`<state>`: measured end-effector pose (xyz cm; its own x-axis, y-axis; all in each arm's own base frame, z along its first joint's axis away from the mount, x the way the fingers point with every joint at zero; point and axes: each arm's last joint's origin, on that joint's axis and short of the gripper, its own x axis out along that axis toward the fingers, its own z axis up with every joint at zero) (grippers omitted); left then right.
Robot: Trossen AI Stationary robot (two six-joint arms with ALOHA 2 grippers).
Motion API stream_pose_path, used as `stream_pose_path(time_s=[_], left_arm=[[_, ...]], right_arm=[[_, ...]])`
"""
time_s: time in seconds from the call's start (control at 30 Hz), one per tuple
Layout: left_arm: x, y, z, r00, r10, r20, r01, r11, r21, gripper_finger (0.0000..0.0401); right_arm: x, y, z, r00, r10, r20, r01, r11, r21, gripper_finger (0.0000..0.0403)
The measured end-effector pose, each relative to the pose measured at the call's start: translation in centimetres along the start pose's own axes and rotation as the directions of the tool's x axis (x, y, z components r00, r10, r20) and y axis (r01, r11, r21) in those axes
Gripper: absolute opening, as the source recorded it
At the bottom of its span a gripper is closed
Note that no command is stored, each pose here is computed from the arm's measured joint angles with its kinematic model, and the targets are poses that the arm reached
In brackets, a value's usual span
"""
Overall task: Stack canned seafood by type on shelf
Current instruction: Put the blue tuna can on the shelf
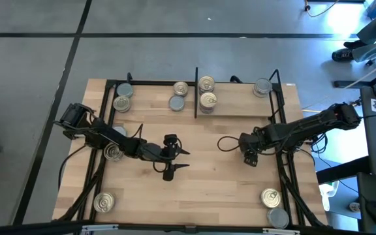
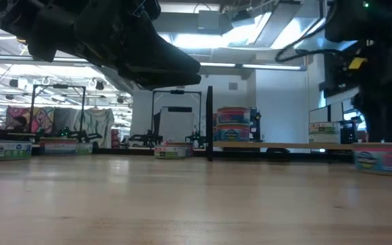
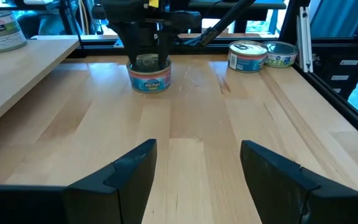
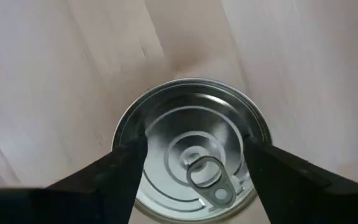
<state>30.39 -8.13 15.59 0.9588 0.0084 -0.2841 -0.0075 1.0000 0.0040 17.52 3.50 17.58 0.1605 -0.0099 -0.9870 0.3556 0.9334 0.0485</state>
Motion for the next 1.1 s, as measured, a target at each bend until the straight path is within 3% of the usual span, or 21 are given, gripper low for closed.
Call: stream_pose_path(time_s=[0.23, 0.43, 0.73, 0.97, 1.1], left_arm=[[0.0, 0.0, 0.0, 1.0, 0.001, 0.0, -0.001, 1.0, -0.024, 0.023], [0.0, 0.0, -0.1, 1.0, 0.003, -0.016, -0.004, 0.999, -0.047, 0.023], [0.0, 0.1, -0.6, 0.997, 0.027, -0.065, -0.033, 0.996, -0.082, 0.023], [0.0, 0.2, -0.8, 0.996, 0.04, -0.077, -0.048, 0.994, -0.101, 0.023], [0.0, 0.2, -0.8, 0.995, 0.055, -0.079, -0.063, 0.993, -0.102, 0.023]], right_arm=[[0.6, 1.1, 1.7, 0.988, 0.059, 0.141, -0.06, 0.998, 0.003, 0.0279], [2.6, 2.0, 3.5, 0.975, 0.024, 0.22, -0.023, 1.0, -0.008, 0.0279], [3.5, 3.6, 5.8, 0.907, 0.152, 0.393, -0.135, 0.988, -0.07, 0.0279], [5.0, 4.5, 7.0, 0.876, 0.183, 0.447, -0.154, 0.983, -0.099, 0.0279], [5.7, 5.0, 8.0, 0.828, 0.189, 0.528, -0.165, 0.982, -0.092, 0.0279]])
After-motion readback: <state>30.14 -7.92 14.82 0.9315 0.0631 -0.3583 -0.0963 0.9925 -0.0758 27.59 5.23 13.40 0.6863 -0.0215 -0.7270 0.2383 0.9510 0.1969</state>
